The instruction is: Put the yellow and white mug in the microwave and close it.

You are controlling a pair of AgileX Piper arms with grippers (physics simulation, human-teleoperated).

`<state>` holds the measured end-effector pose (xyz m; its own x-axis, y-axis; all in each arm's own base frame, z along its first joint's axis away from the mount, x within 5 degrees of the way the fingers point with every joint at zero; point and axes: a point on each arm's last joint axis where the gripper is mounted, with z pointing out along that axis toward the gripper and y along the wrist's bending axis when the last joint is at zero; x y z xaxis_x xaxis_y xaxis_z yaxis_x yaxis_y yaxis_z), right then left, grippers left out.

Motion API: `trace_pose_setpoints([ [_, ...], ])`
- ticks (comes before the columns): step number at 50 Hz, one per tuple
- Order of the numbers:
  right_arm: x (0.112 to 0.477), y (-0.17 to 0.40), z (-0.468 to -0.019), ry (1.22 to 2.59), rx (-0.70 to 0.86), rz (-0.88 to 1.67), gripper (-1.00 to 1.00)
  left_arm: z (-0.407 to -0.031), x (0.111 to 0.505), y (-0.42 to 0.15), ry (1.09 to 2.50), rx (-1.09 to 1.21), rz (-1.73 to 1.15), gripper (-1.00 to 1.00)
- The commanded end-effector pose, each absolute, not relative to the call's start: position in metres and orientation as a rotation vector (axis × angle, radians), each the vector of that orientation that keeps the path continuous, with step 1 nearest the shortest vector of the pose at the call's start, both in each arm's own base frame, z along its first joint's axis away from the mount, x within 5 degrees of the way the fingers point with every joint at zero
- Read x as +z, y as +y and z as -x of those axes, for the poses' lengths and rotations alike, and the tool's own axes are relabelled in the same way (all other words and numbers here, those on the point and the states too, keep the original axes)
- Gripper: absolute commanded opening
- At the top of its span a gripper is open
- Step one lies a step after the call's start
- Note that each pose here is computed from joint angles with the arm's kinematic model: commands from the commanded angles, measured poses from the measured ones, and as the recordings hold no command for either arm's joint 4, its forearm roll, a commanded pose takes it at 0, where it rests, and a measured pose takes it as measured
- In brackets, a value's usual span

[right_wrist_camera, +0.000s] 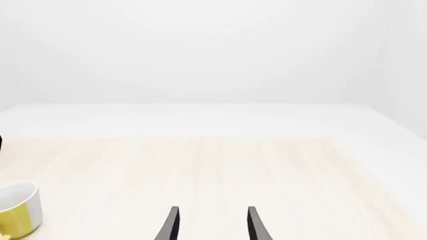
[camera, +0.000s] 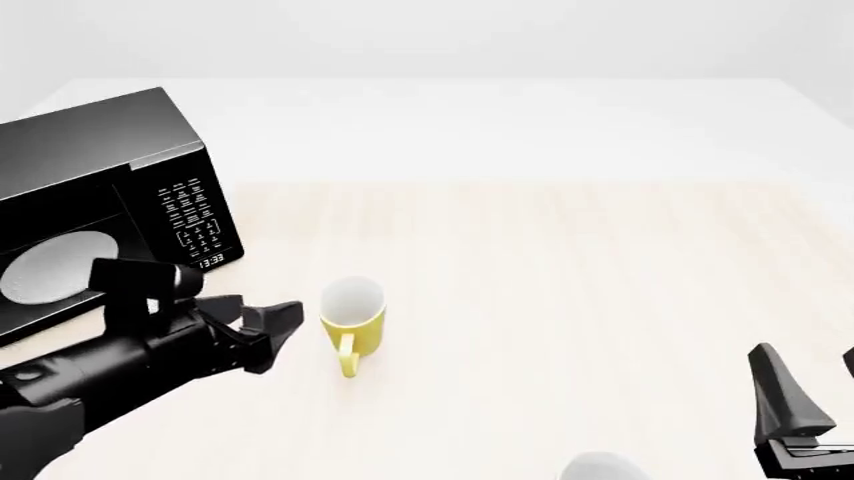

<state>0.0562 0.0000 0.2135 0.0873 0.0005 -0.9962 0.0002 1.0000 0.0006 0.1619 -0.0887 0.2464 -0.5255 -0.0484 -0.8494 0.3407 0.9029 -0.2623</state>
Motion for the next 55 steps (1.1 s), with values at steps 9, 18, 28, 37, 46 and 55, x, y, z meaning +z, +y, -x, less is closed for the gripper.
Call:
trace_pose_setpoints([
  [9, 0.213, 0.000, -0.056, 1.484, 0.000, 0.000, 1.00, -0.180, 0.227, -0.099, 2.180, -0.510, -0.134, 1.00],
  [18, 0.213, 0.000, -0.056, 1.484, 0.000, 0.000, 1.00, -0.190, 0.220, -0.107, 2.192, -0.514, -0.144, 1.00],
  [28, 0.213, 0.000, -0.056, 1.484, 0.000, 0.000, 1.00, -0.201, 0.205, -0.118, 2.226, -0.522, -0.142, 1.00],
  [37, 0.213, 0.000, -0.056, 1.484, 0.000, 0.000, 1.00, -0.206, 0.192, -0.124, 2.264, -0.528, -0.128, 1.00],
  [46, 0.213, 0.000, -0.056, 1.484, 0.000, 0.000, 1.00, -0.212, 0.181, -0.128, 2.290, -0.528, -0.114, 1.00],
  [55, 0.213, 0.000, -0.056, 1.484, 0.000, 0.000, 1.00, -0.217, 0.169, -0.132, 2.317, -0.522, -0.110, 1.00],
])
